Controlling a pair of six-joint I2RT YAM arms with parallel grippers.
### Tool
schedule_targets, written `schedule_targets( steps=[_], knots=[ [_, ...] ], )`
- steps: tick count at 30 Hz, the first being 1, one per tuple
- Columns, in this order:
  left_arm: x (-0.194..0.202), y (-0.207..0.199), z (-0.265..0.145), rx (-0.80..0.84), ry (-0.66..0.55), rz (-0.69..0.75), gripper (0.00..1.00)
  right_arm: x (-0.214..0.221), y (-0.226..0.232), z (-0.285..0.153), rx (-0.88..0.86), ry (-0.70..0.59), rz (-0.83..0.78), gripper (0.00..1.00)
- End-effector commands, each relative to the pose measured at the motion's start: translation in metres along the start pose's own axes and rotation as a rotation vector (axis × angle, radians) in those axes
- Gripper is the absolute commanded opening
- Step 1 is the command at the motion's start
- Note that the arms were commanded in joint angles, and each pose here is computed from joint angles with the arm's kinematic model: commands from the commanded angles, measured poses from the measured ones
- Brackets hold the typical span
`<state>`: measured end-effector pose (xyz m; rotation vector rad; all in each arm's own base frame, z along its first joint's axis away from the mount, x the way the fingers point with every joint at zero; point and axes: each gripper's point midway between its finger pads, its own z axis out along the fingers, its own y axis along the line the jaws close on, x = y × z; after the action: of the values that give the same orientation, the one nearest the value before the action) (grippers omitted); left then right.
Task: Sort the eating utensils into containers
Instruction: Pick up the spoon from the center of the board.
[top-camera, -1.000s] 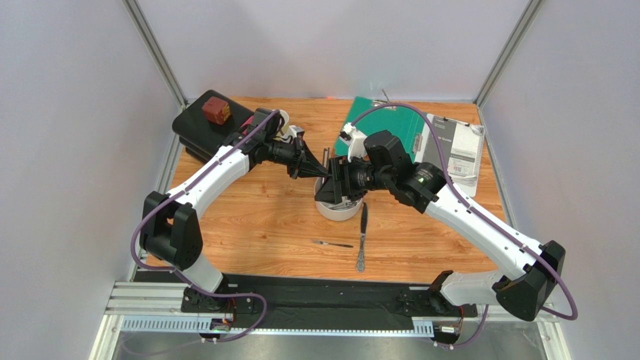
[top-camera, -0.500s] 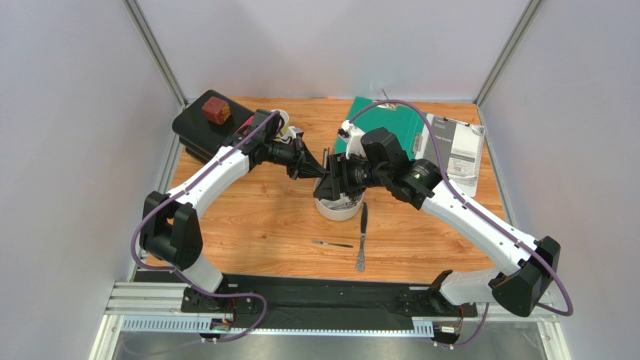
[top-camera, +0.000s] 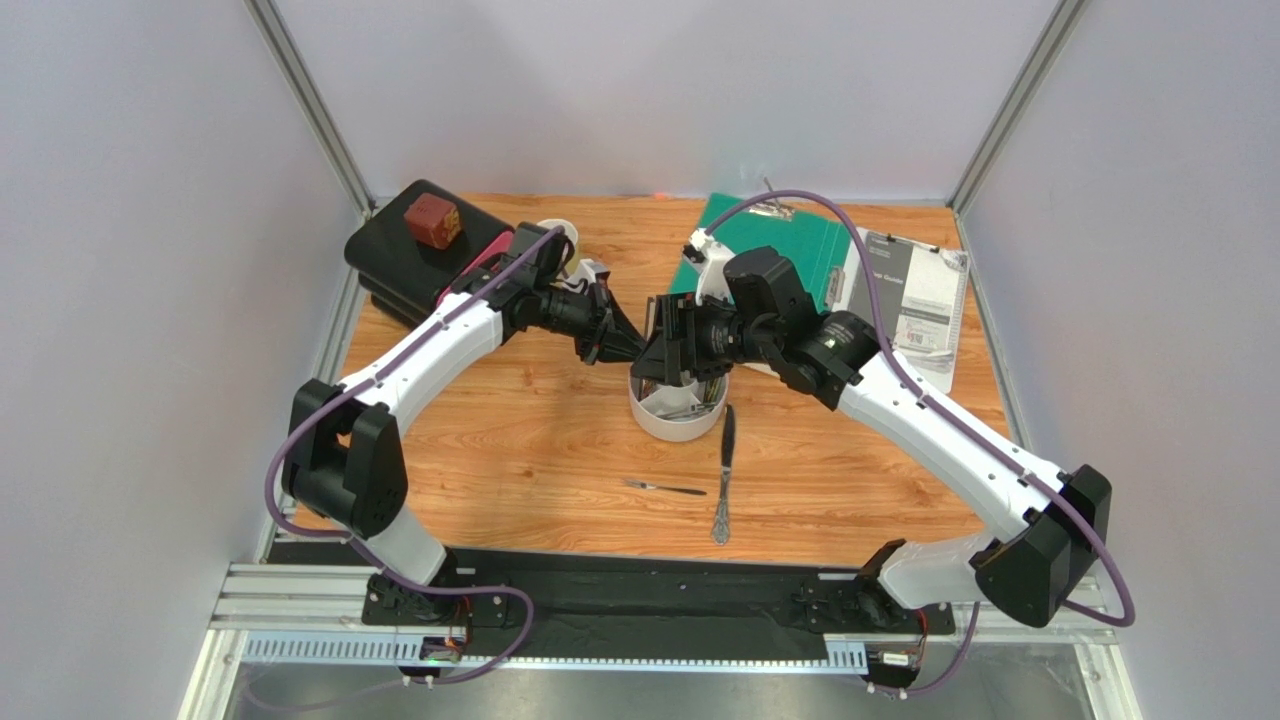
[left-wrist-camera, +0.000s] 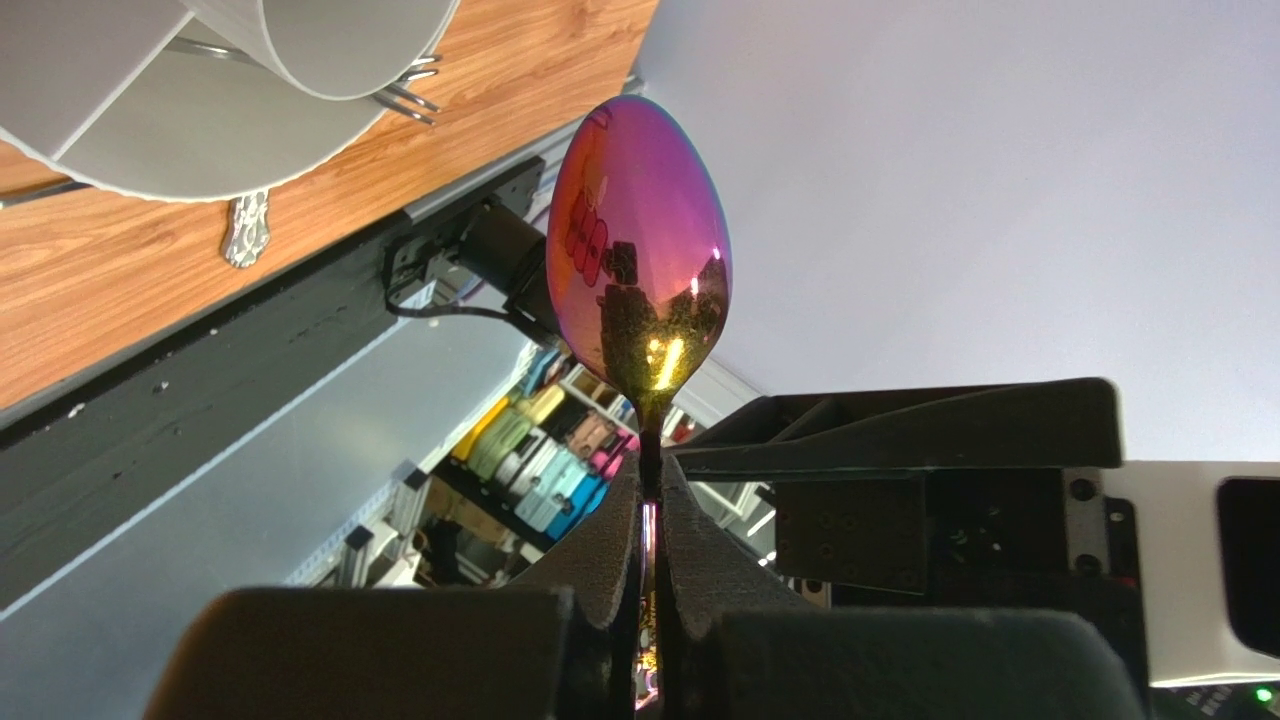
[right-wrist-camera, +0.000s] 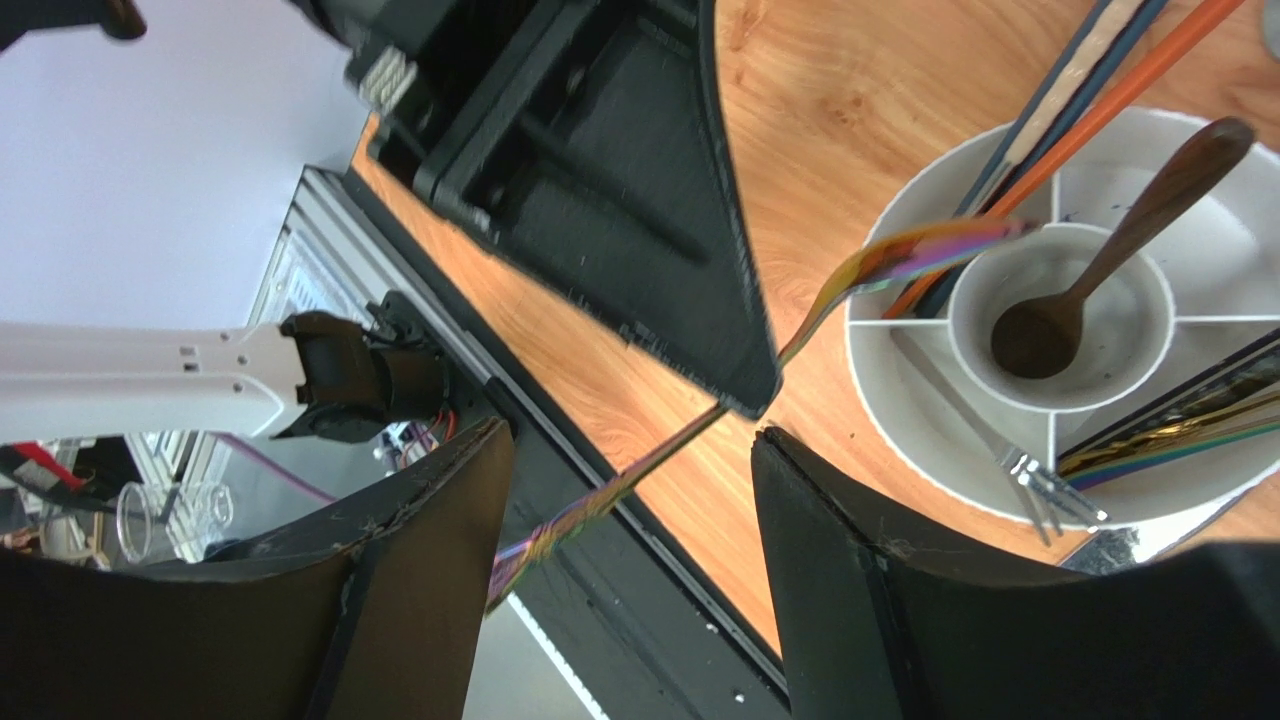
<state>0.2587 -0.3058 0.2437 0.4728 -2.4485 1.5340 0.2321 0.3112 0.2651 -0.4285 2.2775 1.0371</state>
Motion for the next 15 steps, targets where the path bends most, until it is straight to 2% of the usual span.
schedule_targets(
  steps=[1,9,15],
  knots=[
    [0.005,-0.002,0.004,-0.044,0.022,-0.117,0.0,-0.02,-0.006,0.006,0.012,-0.067,0.001,0.65],
    [-0.003,-0.001,0.013,-0.073,0.022,-0.123,0.0,-0.022,-0.014,0.013,-0.003,-0.051,0.025,0.6],
    [-0.01,-0.006,0.017,-0.07,0.026,-0.121,0.0,-0.015,-0.014,0.016,-0.039,-0.023,0.06,0.45]
  ],
)
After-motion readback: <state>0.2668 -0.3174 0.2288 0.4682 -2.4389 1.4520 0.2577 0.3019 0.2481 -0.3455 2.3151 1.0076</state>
